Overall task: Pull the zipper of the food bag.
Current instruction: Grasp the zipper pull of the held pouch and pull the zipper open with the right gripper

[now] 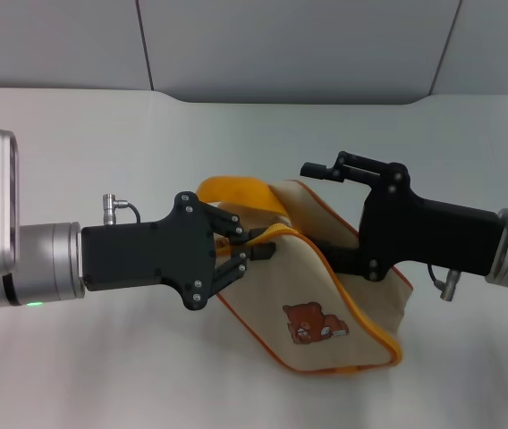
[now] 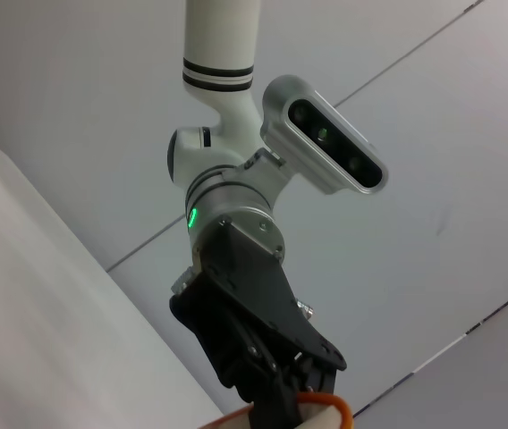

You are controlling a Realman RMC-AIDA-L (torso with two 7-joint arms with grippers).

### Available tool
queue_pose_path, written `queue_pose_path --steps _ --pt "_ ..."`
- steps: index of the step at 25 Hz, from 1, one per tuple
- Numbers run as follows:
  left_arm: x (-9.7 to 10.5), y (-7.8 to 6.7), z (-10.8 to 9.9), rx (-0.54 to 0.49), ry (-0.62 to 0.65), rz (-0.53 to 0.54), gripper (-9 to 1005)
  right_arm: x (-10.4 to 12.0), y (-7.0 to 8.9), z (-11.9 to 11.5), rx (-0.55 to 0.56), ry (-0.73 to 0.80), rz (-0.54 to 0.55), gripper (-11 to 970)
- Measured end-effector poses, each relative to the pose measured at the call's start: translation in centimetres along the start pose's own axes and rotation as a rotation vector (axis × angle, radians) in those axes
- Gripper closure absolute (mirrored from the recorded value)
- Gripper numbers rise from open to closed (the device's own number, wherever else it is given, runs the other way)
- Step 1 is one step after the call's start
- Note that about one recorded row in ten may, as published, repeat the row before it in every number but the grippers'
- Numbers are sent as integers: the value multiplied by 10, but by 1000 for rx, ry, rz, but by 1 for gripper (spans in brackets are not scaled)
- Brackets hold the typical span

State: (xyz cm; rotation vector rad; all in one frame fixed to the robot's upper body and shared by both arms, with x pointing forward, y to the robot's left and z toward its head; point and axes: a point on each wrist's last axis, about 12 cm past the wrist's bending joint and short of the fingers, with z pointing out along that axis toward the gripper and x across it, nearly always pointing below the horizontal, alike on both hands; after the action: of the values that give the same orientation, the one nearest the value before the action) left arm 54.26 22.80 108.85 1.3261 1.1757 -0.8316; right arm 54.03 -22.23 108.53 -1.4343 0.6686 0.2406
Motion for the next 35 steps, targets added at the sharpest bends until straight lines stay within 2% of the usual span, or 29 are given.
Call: queue_pose_path --steps 6,11,16,25,30,35 --pt "0 -1 0 1 2 -6 926 -2 5 2 4 -13 -10 205" --pt "2 -2 -3 -10 1 -13 926 -2 3 3 28 -15 -15 205" --pt "5 -5 -3 -15 14 -18 926 -2 2 3 56 -9 -63 205" --pt "9 -11 -5 -24 18 -38 927 -3 6 9 44 -22 -99 206" --pt "8 -10 -6 -24 18 -32 927 -2 14 13 -1 -12 -135 207" --pt "8 -8 -9 -32 22 -28 927 -2 17 11 16 2 -161 207"
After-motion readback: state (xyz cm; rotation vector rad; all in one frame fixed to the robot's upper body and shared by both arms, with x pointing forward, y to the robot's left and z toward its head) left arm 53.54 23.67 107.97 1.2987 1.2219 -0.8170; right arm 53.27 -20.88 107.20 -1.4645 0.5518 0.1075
